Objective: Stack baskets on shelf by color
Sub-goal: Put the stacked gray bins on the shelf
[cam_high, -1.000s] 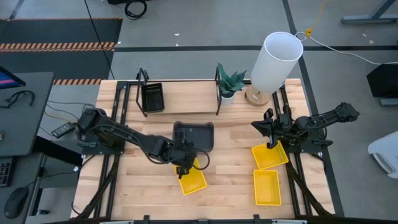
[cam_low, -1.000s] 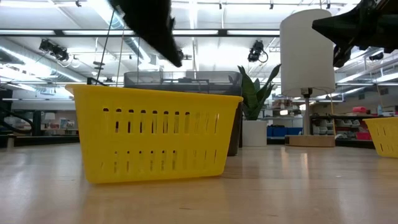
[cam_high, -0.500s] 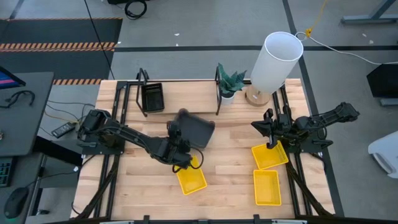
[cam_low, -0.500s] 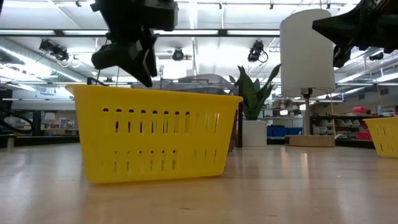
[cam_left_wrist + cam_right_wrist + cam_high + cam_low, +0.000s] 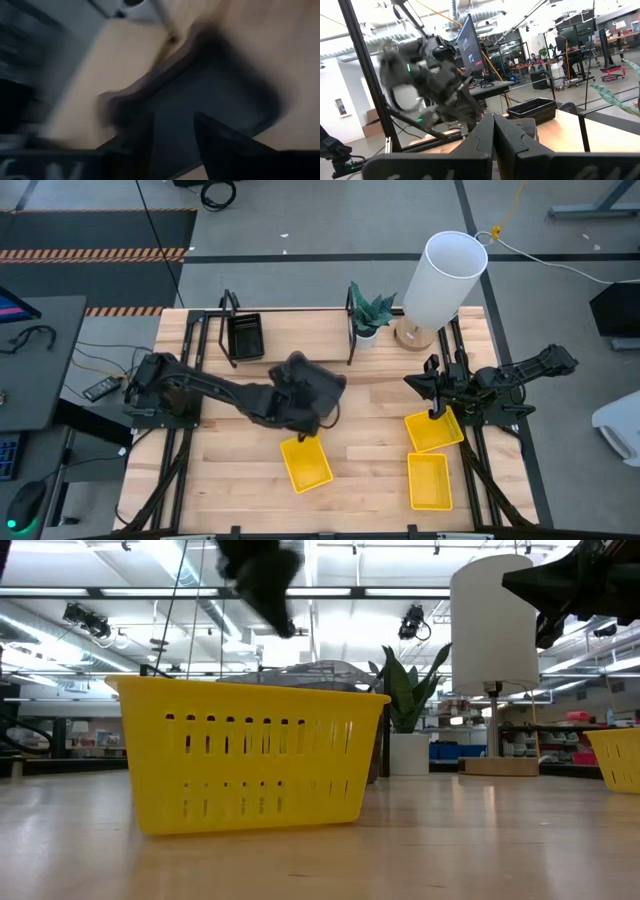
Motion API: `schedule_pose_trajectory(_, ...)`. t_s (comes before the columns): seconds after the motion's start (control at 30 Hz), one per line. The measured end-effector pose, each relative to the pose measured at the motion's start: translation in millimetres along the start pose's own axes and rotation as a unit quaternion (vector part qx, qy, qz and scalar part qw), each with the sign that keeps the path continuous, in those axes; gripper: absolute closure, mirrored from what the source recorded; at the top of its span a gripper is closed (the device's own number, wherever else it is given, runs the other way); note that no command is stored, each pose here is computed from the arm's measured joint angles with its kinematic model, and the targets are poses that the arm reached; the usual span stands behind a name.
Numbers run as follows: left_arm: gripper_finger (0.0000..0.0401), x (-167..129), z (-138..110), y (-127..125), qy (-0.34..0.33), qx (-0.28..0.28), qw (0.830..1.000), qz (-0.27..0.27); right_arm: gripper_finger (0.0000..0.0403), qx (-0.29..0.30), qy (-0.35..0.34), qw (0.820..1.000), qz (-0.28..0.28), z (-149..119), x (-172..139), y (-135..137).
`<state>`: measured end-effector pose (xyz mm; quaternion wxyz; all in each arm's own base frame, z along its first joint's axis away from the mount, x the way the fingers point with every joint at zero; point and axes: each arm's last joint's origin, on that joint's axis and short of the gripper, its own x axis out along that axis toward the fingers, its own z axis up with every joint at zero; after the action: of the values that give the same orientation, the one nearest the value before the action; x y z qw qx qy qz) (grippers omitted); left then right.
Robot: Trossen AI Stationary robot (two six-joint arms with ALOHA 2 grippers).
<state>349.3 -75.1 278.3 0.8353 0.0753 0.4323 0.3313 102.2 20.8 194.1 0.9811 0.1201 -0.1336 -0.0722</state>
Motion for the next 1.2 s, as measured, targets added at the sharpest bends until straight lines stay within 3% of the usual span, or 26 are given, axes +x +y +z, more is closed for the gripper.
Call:
schedule_pose_trajectory(0.07,0.0261,-4,16,1,-0.015,-0.064,0.996,-0.052,0.0391,0.000,0.000,1.000,0.000,0,0,0)
schedule_pose_trajectory(0.17,0.0269,-2,30,-3,-0.037,-0.117,0.984,-0.126,0.0391,0.000,0.000,1.000,0.000,0,0,0)
schedule_pose_trajectory(0.37,0.0256,19,42,-18,-0.045,-0.153,0.967,-0.197,0.0391,0.000,0.000,1.000,0.000,0,0,0)
schedule_pose_trajectory(0.77,0.0145,55,43,-18,-0.014,-0.166,0.968,-0.186,0.0391,0.000,0.000,1.000,0.000,0,0,0)
schedule_pose_trajectory(1.2,0.0182,82,28,-39,0.031,-0.138,0.976,-0.164,0.0391,-0.001,0.001,1.000,0.000,0,0,0)
